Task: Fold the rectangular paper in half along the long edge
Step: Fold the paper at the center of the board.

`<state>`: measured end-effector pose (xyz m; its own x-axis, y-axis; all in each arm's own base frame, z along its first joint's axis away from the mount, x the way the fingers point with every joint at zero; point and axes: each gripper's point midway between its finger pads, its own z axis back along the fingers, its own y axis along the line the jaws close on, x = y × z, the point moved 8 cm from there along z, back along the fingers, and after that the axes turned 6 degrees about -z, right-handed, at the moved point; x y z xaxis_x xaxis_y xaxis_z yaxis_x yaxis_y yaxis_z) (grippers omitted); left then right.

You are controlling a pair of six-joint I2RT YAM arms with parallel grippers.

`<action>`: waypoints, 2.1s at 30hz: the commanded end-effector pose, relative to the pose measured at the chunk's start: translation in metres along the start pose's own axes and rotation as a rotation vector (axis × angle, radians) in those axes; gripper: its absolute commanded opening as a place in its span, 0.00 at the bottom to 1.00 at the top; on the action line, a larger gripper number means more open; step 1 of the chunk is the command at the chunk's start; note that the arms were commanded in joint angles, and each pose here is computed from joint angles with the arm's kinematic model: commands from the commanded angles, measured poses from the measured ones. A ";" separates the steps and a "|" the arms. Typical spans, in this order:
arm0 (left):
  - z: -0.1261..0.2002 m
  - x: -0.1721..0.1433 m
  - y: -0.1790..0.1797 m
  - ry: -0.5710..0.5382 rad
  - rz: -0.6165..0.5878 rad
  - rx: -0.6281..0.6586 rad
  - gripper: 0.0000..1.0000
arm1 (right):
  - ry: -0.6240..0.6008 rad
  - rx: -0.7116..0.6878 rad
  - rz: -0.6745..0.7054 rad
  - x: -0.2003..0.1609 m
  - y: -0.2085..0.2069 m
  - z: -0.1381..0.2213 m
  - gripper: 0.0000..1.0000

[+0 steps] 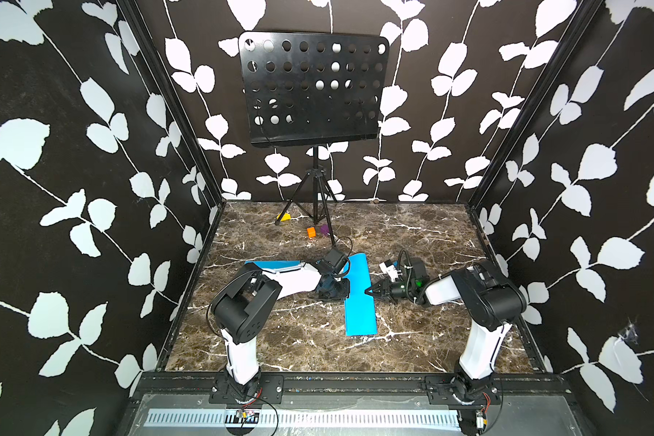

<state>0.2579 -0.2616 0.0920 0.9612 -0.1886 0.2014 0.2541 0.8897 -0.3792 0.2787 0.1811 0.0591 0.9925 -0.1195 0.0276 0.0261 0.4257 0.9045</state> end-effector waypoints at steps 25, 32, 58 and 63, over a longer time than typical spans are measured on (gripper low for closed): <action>0.021 0.006 -0.003 -0.060 -0.056 0.040 0.31 | -0.015 -0.043 0.016 0.002 -0.002 -0.005 0.19; 0.008 0.002 0.000 -0.029 -0.040 0.044 0.39 | -0.025 -0.050 0.019 0.003 0.000 -0.007 0.19; 0.009 0.003 -0.010 -0.080 0.047 -0.091 0.32 | -0.040 -0.039 0.020 0.005 0.002 -0.010 0.25; 0.009 0.001 -0.007 -0.076 0.050 -0.075 0.26 | -0.040 -0.039 0.014 0.005 0.000 -0.011 0.24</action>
<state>0.2611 -0.2669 0.0974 0.9637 -0.1125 0.2422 0.2139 0.8682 -0.4477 0.2831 0.1893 0.0622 0.9901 -0.1272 0.0601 0.0021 0.4405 0.8978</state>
